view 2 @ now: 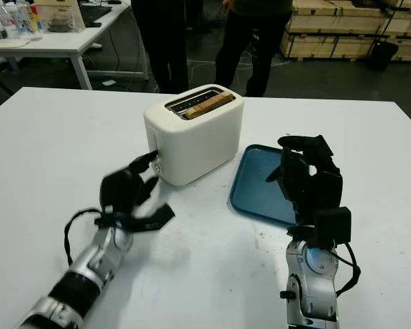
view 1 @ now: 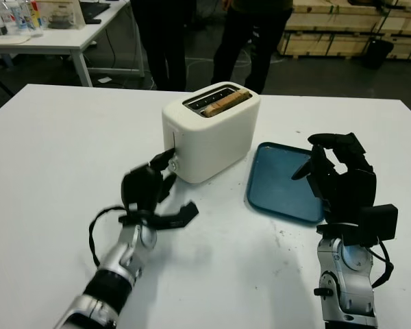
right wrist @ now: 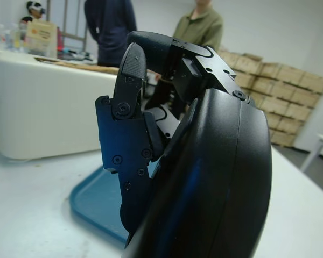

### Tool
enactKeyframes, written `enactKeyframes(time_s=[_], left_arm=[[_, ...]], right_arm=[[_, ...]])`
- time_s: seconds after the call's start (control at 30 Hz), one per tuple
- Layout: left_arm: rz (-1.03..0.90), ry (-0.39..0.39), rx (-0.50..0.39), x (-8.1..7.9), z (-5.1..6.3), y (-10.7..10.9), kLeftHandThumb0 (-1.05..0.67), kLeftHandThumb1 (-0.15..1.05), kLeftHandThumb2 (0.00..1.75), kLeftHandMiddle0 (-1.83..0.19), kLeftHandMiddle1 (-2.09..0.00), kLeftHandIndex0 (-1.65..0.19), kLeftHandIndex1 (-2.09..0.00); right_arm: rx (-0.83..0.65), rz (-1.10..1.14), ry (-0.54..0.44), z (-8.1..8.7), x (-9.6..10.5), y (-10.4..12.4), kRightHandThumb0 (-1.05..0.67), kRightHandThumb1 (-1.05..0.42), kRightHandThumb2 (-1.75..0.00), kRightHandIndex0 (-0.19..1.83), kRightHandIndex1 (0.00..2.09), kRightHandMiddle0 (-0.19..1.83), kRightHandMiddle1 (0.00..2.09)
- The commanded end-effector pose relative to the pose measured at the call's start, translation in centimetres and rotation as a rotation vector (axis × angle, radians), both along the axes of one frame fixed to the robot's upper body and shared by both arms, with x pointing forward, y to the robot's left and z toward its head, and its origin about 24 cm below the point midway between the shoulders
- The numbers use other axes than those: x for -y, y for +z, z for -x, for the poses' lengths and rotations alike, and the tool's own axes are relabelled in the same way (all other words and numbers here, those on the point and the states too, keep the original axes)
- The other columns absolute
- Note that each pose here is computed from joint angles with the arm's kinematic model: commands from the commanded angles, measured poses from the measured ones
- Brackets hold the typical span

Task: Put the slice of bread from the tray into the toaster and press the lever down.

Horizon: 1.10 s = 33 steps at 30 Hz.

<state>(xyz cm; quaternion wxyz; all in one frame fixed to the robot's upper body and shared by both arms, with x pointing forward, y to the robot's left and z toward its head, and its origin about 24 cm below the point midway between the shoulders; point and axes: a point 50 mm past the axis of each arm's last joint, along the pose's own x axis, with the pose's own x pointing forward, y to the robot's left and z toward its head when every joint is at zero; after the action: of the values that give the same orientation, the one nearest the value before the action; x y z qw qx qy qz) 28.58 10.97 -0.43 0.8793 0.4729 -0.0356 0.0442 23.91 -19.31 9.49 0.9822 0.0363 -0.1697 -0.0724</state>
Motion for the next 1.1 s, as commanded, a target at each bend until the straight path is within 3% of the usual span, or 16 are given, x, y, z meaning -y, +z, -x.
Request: enactKeyframes(time_s=[0.0, 0.17, 0.3, 0.33, 0.43, 0.5, 0.57, 0.6, 0.7, 0.77, 0.83, 0.93, 1.07], left_arm=[[0.006, -0.11, -0.482, 2.9, 3.7, -6.5, -0.21, 0.92, 0.33, -0.72, -1.05, -1.04, -0.15], [-0.066, -0.117, -0.458, 1.7, 0.6, -3.4, -0.21, 0.92, 0.31, -0.73, -0.92, -1.01, -0.12], [-0.077, -0.125, -0.408, 1.3, 0.1, -1.7, -0.22, 0.92, 0.31, -0.81, -1.0, -1.08, -0.15], [-0.081, -0.126, -0.391, 1.1, 0.1, -1.4, -0.22, 0.92, 0.3, -0.8, -1.13, -1.12, -0.2], [-0.077, -0.12, -0.329, 0.6, 0.0, 0.1, -0.22, 0.92, 0.28, -0.76, -1.42, -1.08, -0.47], [-0.076, -0.123, -0.263, 0.3, -0.1, 1.4, -0.21, 0.92, 0.3, -0.75, -1.59, -0.91, -0.92], [-0.071, -0.122, -0.187, 0.1, -0.1, 2.8, -0.22, 0.92, 0.3, -0.74, -1.64, -0.83, -1.08], [-0.062, -0.122, -0.148, 0.0, 0.0, 3.4, -0.24, 0.91, 0.35, -0.67, -1.51, -0.73, -0.98], [0.016, -0.116, 0.069, -0.1, 0.7, 5.4, -0.21, 0.86, 0.47, -0.76, -1.29, -0.83, -0.55], [0.114, -0.09, 0.232, -0.1, 1.4, 6.8, -0.19, 0.8, 0.63, -0.74, -1.59, -0.87, -0.36], [0.219, -0.073, 0.392, -0.2, 2.2, 8.3, -0.22, 0.86, 0.59, -0.71, -1.71, -0.84, -0.29], [0.286, -0.069, 0.556, -0.6, 2.8, 10.3, -0.26, 0.91, 0.58, -0.71, -1.74, -0.81, -0.26], [0.283, -0.074, 0.693, -1.3, 3.0, 12.2, -0.3, 0.92, 0.62, -0.78, -1.75, -0.85, -0.28]], right_arm=[[-0.026, 0.033, 0.001, 0.1, 0.3, -0.3, -0.45, -0.92, -0.36, 0.87, 1.75, 0.55, 1.71], [-0.032, 0.032, -0.007, 0.0, 0.1, -0.2, -0.46, -0.92, -0.36, 0.86, 1.75, 0.54, 1.73], [-0.026, 0.011, 0.0, -0.1, -0.2, -0.3, -0.45, -0.92, -0.35, 0.86, 1.75, 0.54, 1.72], [-0.027, 0.01, 0.002, -0.1, -0.2, -0.4, -0.45, -0.92, -0.35, 0.86, 1.75, 0.54, 1.71], [-0.014, -0.008, 0.015, -0.3, -0.3, -0.5, -0.44, -0.92, -0.35, 0.85, 1.75, 0.53, 1.7], [-0.014, -0.013, 0.018, -0.3, -0.4, -0.6, -0.45, -0.92, -0.34, 0.84, 1.75, 0.53, 1.7], [-0.016, -0.018, 0.022, -0.4, -0.5, -0.6, -0.46, -0.92, -0.34, 0.84, 1.75, 0.54, 1.69], [-0.014, -0.016, 0.024, -0.4, -0.5, -0.6, -0.46, -0.92, -0.34, 0.84, 1.75, 0.54, 1.68], [-0.006, -0.004, 0.026, -0.4, -0.7, -0.6, -0.47, -0.92, -0.34, 0.84, 1.75, 0.55, 1.67], [-0.006, 0.0, 0.029, -0.4, -0.7, -0.6, -0.48, -0.92, -0.33, 0.84, 1.75, 0.56, 1.65], [-0.001, -0.004, 0.037, -0.4, -0.8, -0.7, -0.48, -0.92, -0.33, 0.84, 1.75, 0.57, 1.64], [0.01, 0.001, 0.05, -0.6, -0.9, -0.7, -0.49, -0.92, -0.33, 0.85, 1.75, 0.59, 1.63], [0.017, 0.003, 0.06, -0.7, -1.1, -0.7, -0.48, -0.92, -0.33, 0.85, 1.75, 0.6, 1.62]])
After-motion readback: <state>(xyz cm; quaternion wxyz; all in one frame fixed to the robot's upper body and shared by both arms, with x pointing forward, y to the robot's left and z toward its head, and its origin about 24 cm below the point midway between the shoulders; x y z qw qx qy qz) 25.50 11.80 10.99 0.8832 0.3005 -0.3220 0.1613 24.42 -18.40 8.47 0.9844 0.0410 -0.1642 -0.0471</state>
